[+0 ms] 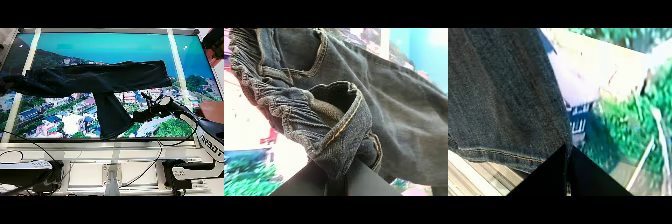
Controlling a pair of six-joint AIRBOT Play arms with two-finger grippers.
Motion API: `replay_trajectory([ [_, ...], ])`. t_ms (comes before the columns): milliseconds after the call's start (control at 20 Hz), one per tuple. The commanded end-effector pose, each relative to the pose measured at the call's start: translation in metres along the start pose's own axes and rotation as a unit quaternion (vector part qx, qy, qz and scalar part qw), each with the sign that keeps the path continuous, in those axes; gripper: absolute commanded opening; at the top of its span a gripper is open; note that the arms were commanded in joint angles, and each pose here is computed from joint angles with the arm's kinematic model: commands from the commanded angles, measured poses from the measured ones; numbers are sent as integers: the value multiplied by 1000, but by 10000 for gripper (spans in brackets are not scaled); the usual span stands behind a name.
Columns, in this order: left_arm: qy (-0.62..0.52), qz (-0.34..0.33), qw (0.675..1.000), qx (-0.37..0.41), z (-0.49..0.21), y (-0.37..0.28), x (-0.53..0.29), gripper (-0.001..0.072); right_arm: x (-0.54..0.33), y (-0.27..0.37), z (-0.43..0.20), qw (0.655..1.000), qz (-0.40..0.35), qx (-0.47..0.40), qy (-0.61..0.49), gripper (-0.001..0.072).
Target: Fold the clothes and pants, and hang the long-sleeved shirts on hangers.
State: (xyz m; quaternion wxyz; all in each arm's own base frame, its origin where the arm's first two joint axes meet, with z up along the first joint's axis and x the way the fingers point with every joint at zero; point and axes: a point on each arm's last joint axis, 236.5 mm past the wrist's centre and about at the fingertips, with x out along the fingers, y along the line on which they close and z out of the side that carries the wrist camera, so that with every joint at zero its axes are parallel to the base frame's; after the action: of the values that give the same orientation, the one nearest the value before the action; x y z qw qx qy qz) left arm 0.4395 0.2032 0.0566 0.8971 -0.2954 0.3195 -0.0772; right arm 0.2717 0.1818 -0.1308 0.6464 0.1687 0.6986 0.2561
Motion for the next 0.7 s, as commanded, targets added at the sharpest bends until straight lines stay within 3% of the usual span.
replay_trajectory([
  [0,-30,-32,999,-18,15,-15,-1,68,-14,14,14,999,5,-30,-9,20],
  [300,-103,-92,989,-57,51,-42,-10,67,-105,26,68,979,-107,-160,-62,20],
  [500,-142,-86,985,-56,72,-48,-23,67,-206,-8,100,924,-295,-209,-123,19],
  [650,-204,-88,973,-63,103,-61,-44,66,-289,-27,114,887,-376,-195,-184,19],
])
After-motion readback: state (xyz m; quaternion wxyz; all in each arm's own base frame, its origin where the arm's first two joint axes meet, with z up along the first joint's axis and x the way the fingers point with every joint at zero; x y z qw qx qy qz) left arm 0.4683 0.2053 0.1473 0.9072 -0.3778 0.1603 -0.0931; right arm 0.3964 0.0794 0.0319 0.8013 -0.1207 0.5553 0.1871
